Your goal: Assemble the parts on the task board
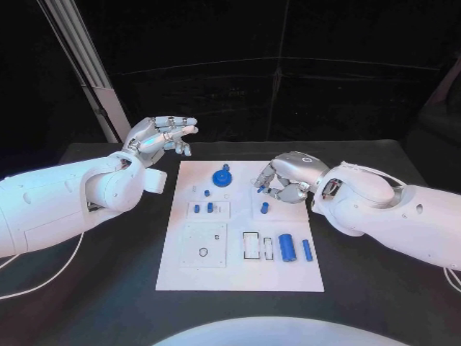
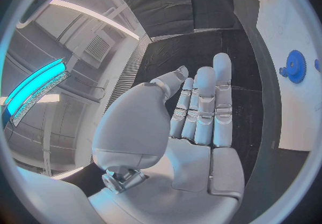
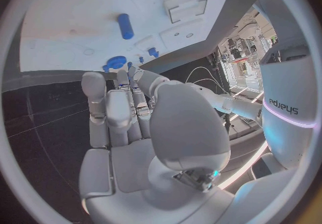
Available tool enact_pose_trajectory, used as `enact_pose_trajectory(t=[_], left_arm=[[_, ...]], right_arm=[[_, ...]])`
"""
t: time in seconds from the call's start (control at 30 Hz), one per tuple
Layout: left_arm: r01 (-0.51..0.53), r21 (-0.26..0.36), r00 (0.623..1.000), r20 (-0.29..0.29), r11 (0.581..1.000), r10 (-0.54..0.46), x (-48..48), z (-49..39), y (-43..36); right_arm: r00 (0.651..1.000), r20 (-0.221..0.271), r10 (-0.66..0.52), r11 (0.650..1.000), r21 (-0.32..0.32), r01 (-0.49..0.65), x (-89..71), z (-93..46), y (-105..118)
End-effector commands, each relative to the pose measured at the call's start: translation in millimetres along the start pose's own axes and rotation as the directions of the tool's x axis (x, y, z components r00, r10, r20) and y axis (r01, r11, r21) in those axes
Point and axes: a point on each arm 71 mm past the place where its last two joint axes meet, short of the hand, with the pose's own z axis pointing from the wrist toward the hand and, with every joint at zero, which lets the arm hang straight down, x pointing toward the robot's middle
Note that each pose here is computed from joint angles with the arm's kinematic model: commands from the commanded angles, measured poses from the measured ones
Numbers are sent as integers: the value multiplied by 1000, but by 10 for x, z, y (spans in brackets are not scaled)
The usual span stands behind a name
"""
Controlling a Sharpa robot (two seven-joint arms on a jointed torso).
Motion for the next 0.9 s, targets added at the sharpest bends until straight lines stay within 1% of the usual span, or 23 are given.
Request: enact_pose_trajectory(t=[0.03, 0.17, 0.33, 0.5, 0.57, 0.73, 0.9], left_arm=[[13, 4, 1000, -17, 1000, -13, 38, 14, -6], [17, 2, 1000, -24, 1000, -16, 70, 25, 0], [20, 1, 999, -32, 1000, -20, 111, 35, 4], [22, 0, 999, -37, 1000, -22, 138, 40, 7], [23, 0, 999, -39, 1000, -23, 147, 41, 7], [25, -1, 999, -43, 1000, -25, 162, 44, 9], [26, -2, 999, -45, 1000, -26, 170, 46, 10]], right_arm=[[999, 14, 45, 998, -51, -45, -8, 75, 161], [998, -24, 60, 995, -82, -62, 64, 189, 310], [991, -113, 75, 990, -112, -88, 301, 266, 489], [981, -178, 73, 987, -131, -98, 520, 311, 606], [978, -195, 72, 986, -134, -99, 591, 325, 635], [974, -220, 60, 986, -141, -92, 718, 366, 704], [972, -229, 46, 987, -140, -80, 774, 396, 735]])
